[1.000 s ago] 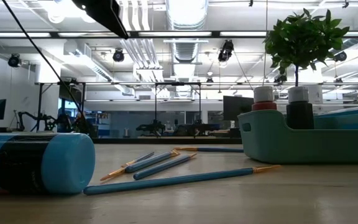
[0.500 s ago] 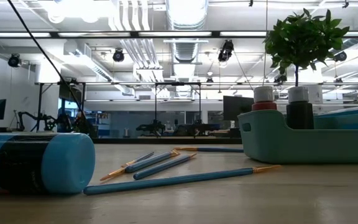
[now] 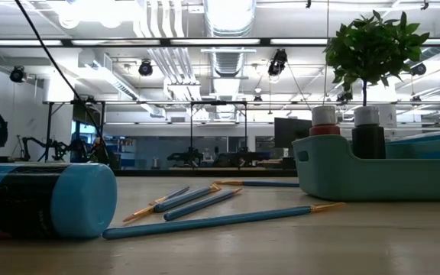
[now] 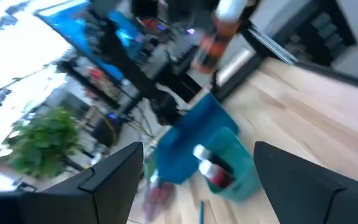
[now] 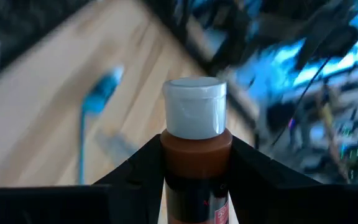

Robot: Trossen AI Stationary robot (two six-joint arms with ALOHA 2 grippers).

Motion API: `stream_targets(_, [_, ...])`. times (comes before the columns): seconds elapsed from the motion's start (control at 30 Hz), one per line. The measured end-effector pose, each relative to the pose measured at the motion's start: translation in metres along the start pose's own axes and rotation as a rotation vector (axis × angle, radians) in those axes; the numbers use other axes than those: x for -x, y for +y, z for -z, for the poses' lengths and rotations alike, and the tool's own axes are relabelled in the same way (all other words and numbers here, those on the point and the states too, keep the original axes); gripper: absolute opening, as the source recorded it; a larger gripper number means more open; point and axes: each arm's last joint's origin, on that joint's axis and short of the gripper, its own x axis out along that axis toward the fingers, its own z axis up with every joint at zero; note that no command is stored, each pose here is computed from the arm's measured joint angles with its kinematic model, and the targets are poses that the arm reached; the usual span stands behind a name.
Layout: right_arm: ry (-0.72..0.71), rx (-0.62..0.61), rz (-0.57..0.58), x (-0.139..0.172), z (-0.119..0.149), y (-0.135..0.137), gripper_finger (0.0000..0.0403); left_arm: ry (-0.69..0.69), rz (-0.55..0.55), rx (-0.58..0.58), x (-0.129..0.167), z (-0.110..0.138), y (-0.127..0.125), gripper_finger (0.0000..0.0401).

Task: Pick & Place Paint Supplies
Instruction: Put the brown paint bottle into the green bin

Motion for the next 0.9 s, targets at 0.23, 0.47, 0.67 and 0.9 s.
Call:
stream_targets(0.23, [-0.308,0.016,-0.044,0.006,-0.027,-0.018,0.0132,-0.187,-0.028,0.157,-0.002,0.008,0.002,0.0313])
stream_targets(0.47, [-0.574,0.019,-0.085,0.013,-0.037,-0.034,0.0132,-0.455,0.202,0.294,-0.005,-0.002,0.014,0.0313])
stream_targets(0.67, [-0.799,0.09,-0.079,0.006,-0.038,-0.037,0.0132,-0.659,0.264,0.298,-0.002,-0.012,0.019,0.0313])
stream_targets(0.9, [-0.968,0.189,-0.058,-0.018,-0.026,-0.049,0.0132,-0.683,0.269,0.268,-0.015,-0.007,0.012,0.0313])
